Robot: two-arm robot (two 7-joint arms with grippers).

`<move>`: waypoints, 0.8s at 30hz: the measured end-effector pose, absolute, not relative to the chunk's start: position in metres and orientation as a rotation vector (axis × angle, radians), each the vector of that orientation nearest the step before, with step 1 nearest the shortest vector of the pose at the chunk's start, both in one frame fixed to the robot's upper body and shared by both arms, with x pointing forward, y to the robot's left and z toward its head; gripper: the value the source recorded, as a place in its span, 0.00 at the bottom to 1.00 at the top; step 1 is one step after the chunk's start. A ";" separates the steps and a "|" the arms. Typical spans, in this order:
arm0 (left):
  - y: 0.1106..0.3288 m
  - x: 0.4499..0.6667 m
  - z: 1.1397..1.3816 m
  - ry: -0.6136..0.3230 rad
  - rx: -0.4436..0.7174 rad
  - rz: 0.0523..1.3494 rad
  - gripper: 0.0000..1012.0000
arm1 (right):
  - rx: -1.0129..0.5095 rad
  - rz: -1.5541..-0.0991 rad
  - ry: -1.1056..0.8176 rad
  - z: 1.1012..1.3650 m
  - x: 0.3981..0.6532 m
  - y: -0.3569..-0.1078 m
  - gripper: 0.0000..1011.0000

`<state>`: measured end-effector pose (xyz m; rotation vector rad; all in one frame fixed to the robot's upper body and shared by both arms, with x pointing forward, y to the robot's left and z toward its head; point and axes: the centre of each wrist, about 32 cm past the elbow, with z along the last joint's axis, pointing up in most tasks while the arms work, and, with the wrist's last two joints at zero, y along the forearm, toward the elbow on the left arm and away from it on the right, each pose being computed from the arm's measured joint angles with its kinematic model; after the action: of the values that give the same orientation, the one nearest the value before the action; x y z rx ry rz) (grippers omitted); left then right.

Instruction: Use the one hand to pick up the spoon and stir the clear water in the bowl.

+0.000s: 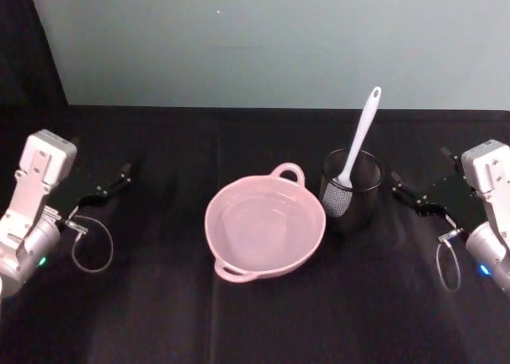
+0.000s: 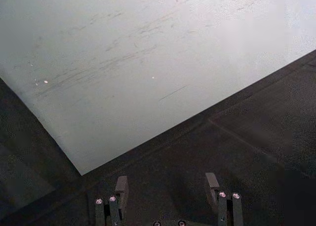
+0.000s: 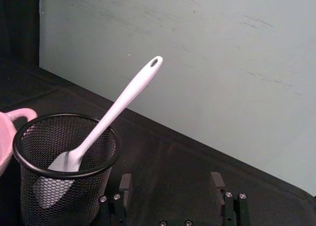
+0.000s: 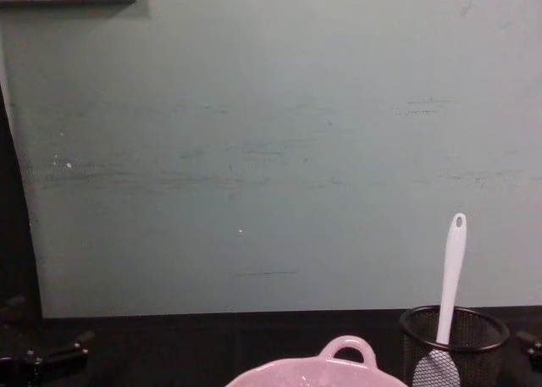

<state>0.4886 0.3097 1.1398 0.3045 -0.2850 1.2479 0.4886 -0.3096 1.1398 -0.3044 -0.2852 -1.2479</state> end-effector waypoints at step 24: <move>0.310 0.489 1.140 -0.285 0.304 1.248 1.00 | -0.178 -1.232 -0.200 1.186 0.459 -0.344 0.99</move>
<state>0.4886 0.3097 1.1398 0.3045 -0.2850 1.2480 0.4588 -0.3439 1.1858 -0.1781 -0.1997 -1.2316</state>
